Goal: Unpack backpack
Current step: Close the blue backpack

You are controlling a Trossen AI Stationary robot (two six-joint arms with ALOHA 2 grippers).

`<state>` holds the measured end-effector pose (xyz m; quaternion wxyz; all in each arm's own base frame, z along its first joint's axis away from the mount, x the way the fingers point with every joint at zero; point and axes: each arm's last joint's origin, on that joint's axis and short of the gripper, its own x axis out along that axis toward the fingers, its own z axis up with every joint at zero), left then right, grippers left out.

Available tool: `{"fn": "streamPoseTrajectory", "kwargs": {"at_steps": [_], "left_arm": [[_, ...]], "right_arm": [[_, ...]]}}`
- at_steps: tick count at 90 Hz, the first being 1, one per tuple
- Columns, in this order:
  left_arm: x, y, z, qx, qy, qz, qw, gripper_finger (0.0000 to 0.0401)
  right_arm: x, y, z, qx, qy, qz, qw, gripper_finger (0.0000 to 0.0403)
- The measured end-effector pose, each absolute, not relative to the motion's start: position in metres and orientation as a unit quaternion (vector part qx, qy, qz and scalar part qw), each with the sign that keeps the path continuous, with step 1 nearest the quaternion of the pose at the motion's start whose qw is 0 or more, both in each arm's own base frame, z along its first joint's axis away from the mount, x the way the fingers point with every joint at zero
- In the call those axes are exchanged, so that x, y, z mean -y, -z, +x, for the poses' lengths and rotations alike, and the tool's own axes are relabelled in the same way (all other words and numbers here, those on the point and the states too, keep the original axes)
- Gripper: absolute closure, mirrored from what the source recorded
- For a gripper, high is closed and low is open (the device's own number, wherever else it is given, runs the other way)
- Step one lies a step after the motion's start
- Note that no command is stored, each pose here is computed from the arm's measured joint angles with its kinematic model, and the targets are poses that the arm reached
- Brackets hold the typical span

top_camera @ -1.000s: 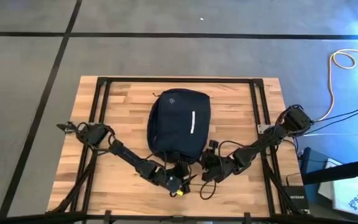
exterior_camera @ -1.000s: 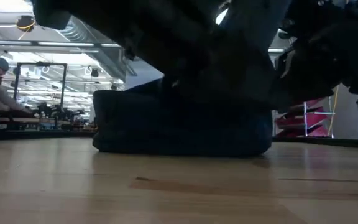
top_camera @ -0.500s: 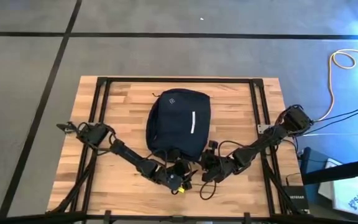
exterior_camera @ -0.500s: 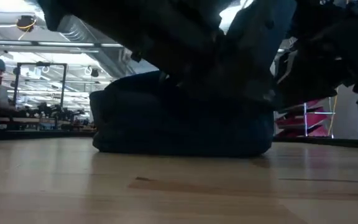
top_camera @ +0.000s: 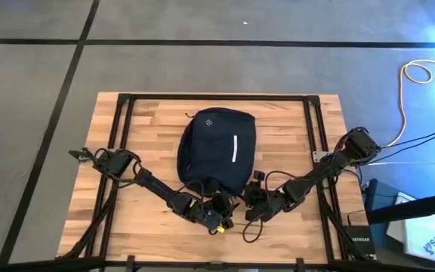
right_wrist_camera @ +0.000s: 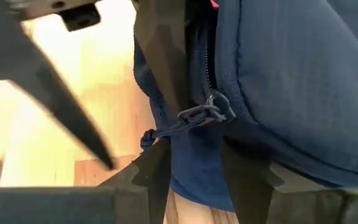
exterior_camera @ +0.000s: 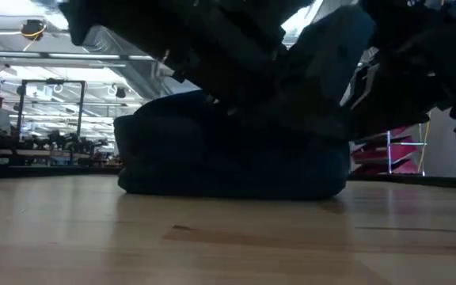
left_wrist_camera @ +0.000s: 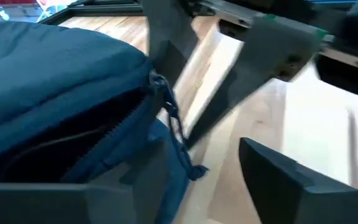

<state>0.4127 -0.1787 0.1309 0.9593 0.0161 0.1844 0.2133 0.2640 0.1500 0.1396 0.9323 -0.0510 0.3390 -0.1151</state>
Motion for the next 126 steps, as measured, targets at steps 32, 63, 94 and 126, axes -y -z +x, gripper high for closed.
{"fn": "streamPoseTrajectory", "kwargs": {"at_steps": [32,63,94,126], "left_arm": [[0.174,-0.125,0.415,-0.208,-0.188,0.012,0.960,0.0368],[0.174,-0.126,0.416,-0.208,-0.179,0.013,0.961,0.0399],[0.178,-0.128,0.414,-0.210,-0.165,0.035,0.963,0.0401],[0.196,-0.143,0.406,-0.199,-0.141,0.152,0.958,0.0401]], "right_arm": [[-0.151,-0.140,0.265,-0.334,0.108,-0.045,0.935,0.0281],[-0.155,-0.140,0.263,-0.338,0.090,-0.044,0.936,0.0281],[-0.160,-0.143,0.242,-0.360,0.121,-0.086,0.921,0.0329],[-0.164,-0.149,0.232,-0.348,0.137,-0.092,0.923,0.0343]]}}
